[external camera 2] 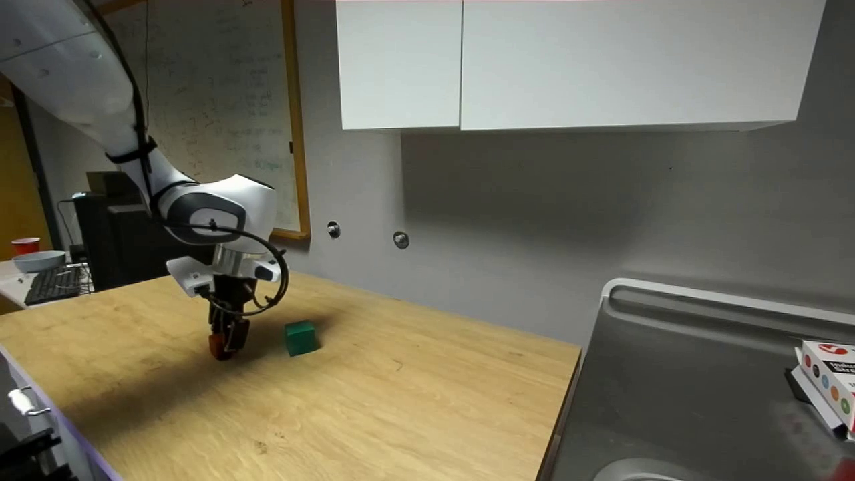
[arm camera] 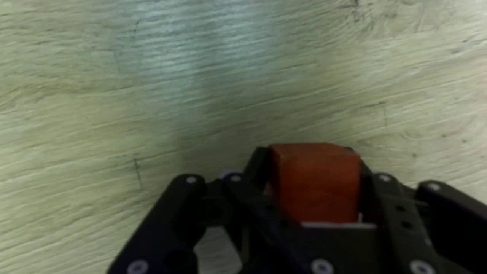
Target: Put the orange cube on top of the green cube
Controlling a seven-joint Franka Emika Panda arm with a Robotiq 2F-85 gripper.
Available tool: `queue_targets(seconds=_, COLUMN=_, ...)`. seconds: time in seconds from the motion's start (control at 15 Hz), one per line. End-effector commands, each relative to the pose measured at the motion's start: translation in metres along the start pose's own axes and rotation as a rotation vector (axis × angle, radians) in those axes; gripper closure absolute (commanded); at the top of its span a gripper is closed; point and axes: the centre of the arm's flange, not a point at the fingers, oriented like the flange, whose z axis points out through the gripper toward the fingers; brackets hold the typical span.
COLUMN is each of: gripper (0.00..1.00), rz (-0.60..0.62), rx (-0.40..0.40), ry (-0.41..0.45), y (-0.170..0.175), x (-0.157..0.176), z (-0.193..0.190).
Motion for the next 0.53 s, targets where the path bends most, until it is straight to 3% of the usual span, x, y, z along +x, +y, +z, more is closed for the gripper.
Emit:
queue_targets(seconds=0.0, gripper=0.78, rz=-0.023, rx=0.003, ry=-0.008, y=-0.005, x=0.012, z=-0.008)
queue_targets(seconds=0.47, gripper=0.80, rz=-0.011, rx=-0.029, ry=0.059, y=0.000, x=0.016, z=-0.049)
